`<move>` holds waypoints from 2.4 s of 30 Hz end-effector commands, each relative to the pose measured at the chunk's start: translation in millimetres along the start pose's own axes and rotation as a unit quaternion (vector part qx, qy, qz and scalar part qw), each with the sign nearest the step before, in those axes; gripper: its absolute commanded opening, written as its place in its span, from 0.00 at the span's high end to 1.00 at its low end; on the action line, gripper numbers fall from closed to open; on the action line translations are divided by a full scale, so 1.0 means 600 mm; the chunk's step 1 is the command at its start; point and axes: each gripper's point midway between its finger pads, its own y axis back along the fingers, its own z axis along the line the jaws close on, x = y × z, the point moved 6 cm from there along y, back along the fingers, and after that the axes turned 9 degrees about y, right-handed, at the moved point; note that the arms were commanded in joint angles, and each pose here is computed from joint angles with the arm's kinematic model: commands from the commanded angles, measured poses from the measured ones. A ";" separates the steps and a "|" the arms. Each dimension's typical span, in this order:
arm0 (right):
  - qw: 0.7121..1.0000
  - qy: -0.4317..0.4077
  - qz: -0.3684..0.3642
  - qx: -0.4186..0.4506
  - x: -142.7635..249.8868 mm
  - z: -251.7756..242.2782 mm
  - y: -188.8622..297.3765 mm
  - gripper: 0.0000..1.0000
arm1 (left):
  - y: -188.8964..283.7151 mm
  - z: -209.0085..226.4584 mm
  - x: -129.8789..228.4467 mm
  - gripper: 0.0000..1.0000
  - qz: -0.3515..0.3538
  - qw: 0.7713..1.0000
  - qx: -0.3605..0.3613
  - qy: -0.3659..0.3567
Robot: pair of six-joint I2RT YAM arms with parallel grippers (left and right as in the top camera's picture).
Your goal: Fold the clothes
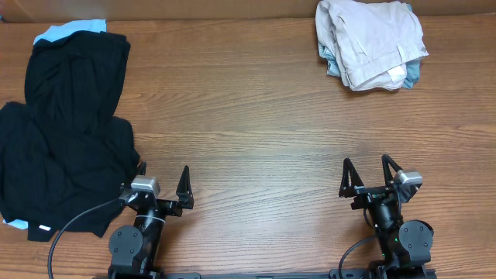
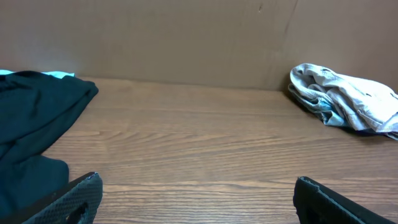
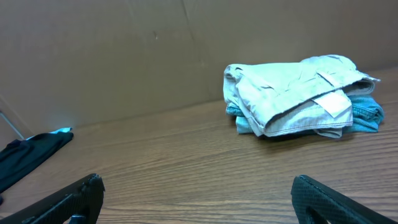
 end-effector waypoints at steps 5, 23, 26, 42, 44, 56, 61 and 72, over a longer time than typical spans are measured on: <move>1.000 0.001 -0.015 0.002 -0.005 -0.001 0.000 0.00 | 0.000 0.002 0.000 0.00 -0.004 1.000 0.000 0.000; 1.000 0.001 -0.025 -0.005 -0.012 0.003 0.001 0.00 | 0.000 0.002 0.000 0.00 -0.004 1.000 -0.001 -0.001; 1.000 0.001 -0.025 -0.006 -0.012 0.003 0.001 0.00 | 0.000 0.002 0.000 0.00 -0.004 1.000 -0.001 0.000; 0.999 -0.010 -0.045 -0.029 -0.025 0.012 0.002 0.00 | 0.000 -0.003 -0.010 0.00 -0.019 0.997 0.009 0.070; 0.998 -0.010 -0.050 -0.030 -0.028 0.013 0.002 0.00 | 0.000 -0.003 -0.010 0.00 -0.019 0.997 0.009 0.070; 0.995 -0.005 -0.090 -0.035 -0.053 0.016 0.006 0.00 | 0.001 -0.008 -0.024 0.00 -0.042 0.996 0.019 0.077; 0.998 -0.009 -0.058 -0.031 -0.033 0.013 0.003 0.00 | 0.001 -0.005 -0.017 0.00 -0.030 0.996 0.014 0.078; 0.998 -0.011 -0.029 -0.057 -0.016 0.022 0.002 0.00 | 0.003 -0.031 -0.007 0.00 0.001 0.994 0.081 0.071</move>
